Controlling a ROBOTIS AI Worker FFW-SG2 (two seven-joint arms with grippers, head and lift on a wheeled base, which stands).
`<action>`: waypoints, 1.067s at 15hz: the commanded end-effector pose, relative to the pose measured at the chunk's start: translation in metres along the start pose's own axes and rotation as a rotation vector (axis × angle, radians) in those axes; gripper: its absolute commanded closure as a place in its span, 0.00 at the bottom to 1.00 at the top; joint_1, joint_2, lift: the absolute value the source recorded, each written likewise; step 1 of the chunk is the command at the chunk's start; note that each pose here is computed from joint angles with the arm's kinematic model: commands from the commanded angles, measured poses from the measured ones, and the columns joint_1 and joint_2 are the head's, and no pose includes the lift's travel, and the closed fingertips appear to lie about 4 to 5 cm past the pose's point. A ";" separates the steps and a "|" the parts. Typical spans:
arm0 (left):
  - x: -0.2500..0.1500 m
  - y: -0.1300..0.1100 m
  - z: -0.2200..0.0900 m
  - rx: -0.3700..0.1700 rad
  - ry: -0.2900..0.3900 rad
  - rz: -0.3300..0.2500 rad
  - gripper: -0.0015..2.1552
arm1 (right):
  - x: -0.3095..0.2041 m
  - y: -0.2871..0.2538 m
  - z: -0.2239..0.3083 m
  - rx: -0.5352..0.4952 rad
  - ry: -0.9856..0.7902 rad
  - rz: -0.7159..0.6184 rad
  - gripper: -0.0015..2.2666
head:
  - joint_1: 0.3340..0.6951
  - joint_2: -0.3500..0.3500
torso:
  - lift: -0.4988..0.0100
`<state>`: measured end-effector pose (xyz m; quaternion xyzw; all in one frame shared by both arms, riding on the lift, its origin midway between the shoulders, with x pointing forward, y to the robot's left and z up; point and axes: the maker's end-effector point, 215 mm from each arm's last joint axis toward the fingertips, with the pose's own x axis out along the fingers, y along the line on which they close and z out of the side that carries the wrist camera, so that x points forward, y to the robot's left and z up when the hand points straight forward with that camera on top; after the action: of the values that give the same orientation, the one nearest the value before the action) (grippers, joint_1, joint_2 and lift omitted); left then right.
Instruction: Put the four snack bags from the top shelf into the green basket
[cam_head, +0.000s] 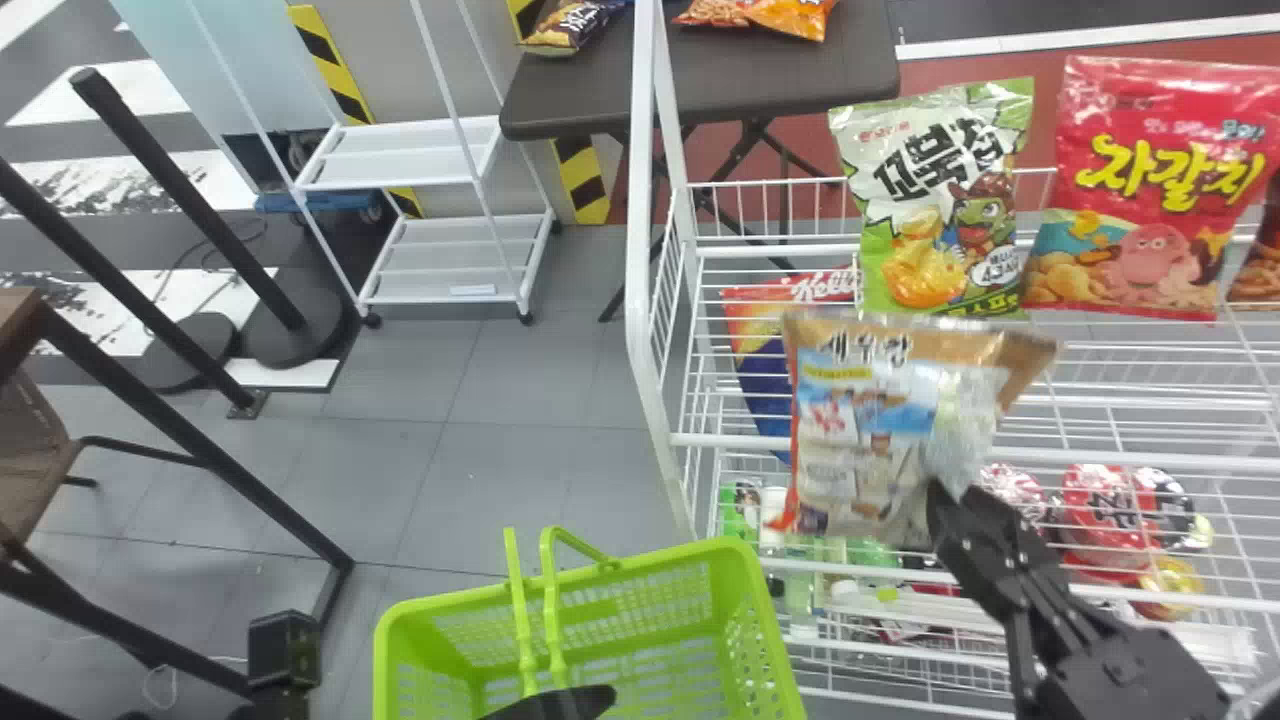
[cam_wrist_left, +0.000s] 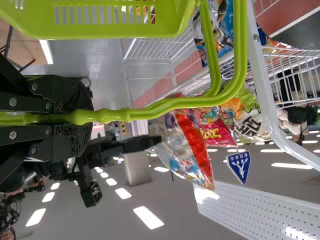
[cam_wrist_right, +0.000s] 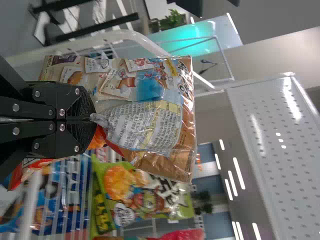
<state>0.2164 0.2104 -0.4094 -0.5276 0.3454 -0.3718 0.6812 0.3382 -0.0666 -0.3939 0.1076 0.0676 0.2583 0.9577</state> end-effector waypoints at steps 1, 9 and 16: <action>0.000 -0.002 0.000 0.004 -0.004 -0.014 0.88 | -0.011 0.023 -0.014 0.033 0.069 0.055 0.99 | 1.00 0.93 | 0.98; 0.005 -0.001 0.009 0.015 -0.008 -0.022 0.88 | -0.026 0.127 -0.099 0.148 0.396 0.281 0.99 | 1.00 1.00 | 0.98; 0.010 -0.005 0.012 0.028 -0.002 -0.030 0.88 | 0.001 0.158 -0.163 0.135 0.454 0.345 0.00 | 1.00 1.00 | 0.98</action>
<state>0.2311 0.2092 -0.4053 -0.5208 0.3350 -0.3813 0.6865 0.2234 0.0937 -0.5152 0.1163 0.2913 0.4284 0.8474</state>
